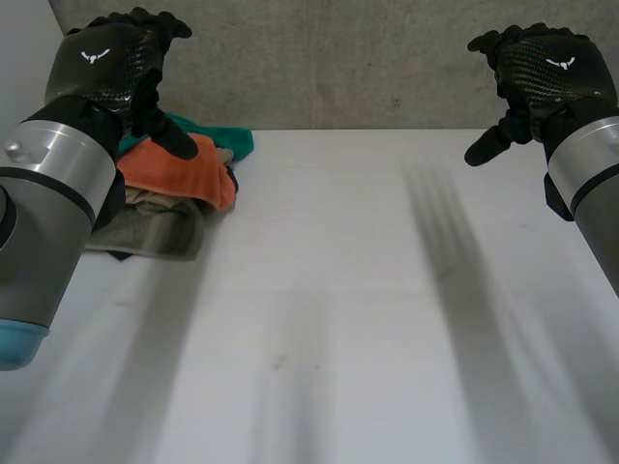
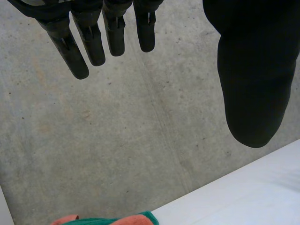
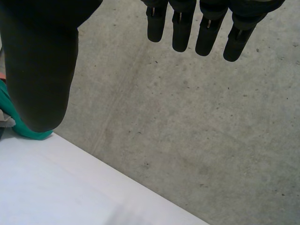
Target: Fold the laundry.
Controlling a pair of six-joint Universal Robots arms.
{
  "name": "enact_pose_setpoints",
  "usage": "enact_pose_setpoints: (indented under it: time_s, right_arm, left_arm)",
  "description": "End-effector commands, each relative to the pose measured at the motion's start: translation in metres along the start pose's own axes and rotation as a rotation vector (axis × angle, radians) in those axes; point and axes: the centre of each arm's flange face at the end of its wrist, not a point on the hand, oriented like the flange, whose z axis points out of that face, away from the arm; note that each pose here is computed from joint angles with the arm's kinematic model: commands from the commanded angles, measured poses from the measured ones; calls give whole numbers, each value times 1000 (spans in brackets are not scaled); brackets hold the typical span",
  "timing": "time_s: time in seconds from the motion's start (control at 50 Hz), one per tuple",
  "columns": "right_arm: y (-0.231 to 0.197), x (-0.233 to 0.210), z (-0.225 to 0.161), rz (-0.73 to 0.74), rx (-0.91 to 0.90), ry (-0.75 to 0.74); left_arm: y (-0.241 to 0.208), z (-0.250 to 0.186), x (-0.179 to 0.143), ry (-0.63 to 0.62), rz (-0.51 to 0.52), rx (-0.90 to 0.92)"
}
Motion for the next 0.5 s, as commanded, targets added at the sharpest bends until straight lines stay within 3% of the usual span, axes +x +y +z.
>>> enact_pose_setpoints:
  time_s: [0.02,0.3,0.5]
  right_arm:
    - [0,0,0,0,1,1]
    - [1,6,3,-5,-2,16]
    - [-1,10,5,-11,4,25]
  left_arm:
    - [-3,3,-4,-17,2,4]
    - [-3,19,-23,-78,26,10]
    - [64,93,-106,-272,224,-116]
